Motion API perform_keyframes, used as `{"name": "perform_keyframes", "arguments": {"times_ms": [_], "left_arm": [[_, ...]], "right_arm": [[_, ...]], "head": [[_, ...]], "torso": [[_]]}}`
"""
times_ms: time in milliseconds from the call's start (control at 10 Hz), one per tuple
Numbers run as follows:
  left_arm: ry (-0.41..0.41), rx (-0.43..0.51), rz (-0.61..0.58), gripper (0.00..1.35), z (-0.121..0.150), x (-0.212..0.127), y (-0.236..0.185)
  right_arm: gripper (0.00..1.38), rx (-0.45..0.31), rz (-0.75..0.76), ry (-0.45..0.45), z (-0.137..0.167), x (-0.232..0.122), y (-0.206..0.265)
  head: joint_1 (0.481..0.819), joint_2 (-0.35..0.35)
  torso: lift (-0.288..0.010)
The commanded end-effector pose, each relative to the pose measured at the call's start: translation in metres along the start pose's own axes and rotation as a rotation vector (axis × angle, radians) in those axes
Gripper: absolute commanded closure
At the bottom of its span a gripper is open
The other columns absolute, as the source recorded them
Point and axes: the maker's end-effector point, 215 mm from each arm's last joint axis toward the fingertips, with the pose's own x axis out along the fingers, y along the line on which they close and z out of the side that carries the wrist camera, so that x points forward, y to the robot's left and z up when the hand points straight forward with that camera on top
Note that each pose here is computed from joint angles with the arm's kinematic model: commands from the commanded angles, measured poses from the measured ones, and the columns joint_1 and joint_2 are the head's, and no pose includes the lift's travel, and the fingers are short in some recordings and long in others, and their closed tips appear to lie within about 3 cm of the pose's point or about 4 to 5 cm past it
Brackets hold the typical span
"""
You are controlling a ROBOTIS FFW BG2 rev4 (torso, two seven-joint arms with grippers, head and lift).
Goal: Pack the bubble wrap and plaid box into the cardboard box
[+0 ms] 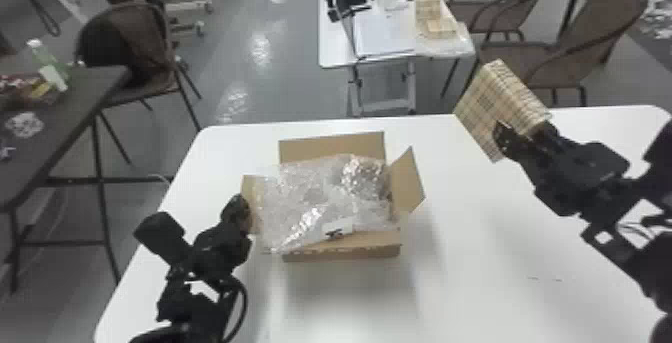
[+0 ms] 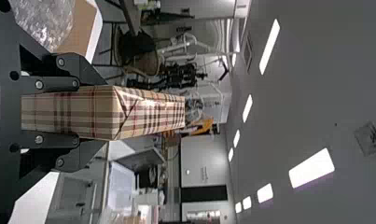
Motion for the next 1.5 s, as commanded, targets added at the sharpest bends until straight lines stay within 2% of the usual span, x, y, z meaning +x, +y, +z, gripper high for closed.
{"name": "perform_keyframes", "arguments": {"times_ms": [0, 200, 400, 600, 1000, 1100, 1300, 1400], "left_arm": [[0.004, -0.001, -0.008, 1.21, -0.002, 0.003, -0.005], [0.007, -0.003, -0.015, 1.21, -0.003, 0.006, -0.008], [0.009, -0.002, -0.019, 1.21, -0.003, 0.008, -0.01], [0.009, -0.003, -0.034, 1.21, -0.004, 0.01, -0.019], [0.009, -0.007, -0.047, 1.21, -0.005, 0.014, -0.027], [0.007, -0.009, -0.045, 1.21, -0.004, 0.013, -0.026], [-0.002, -0.011, -0.04, 1.21, 0.0, 0.013, -0.023], [-0.003, -0.01, -0.043, 1.21, 0.001, 0.013, -0.023]], "right_arm": [[1.04, 0.018, 0.164, 0.034, 0.008, 0.031, 0.034], [1.04, 0.069, 0.345, 0.084, 0.001, 0.055, 0.074], [1.04, 0.167, 0.499, 0.187, -0.032, 0.064, 0.108], [1.04, 0.237, 0.583, 0.231, -0.053, 0.075, 0.131], [1.02, 0.228, 0.633, 0.291, -0.067, 0.084, 0.147], [0.84, 0.246, 0.627, 0.314, -0.074, 0.081, 0.147], [0.65, 0.207, 0.591, 0.329, -0.074, 0.08, 0.138], [0.45, 0.207, 0.578, 0.323, -0.073, 0.078, 0.134]], "head": [[0.695, 0.227], [0.695, 0.291], [0.695, 0.335], [0.695, 0.35], [0.695, 0.35], [0.695, 0.35], [0.695, 0.35], [0.695, 0.35]], "torso": [[-0.089], [-0.089], [-0.089], [-0.089], [-0.089], [-0.089], [-0.089], [-0.089]]}}
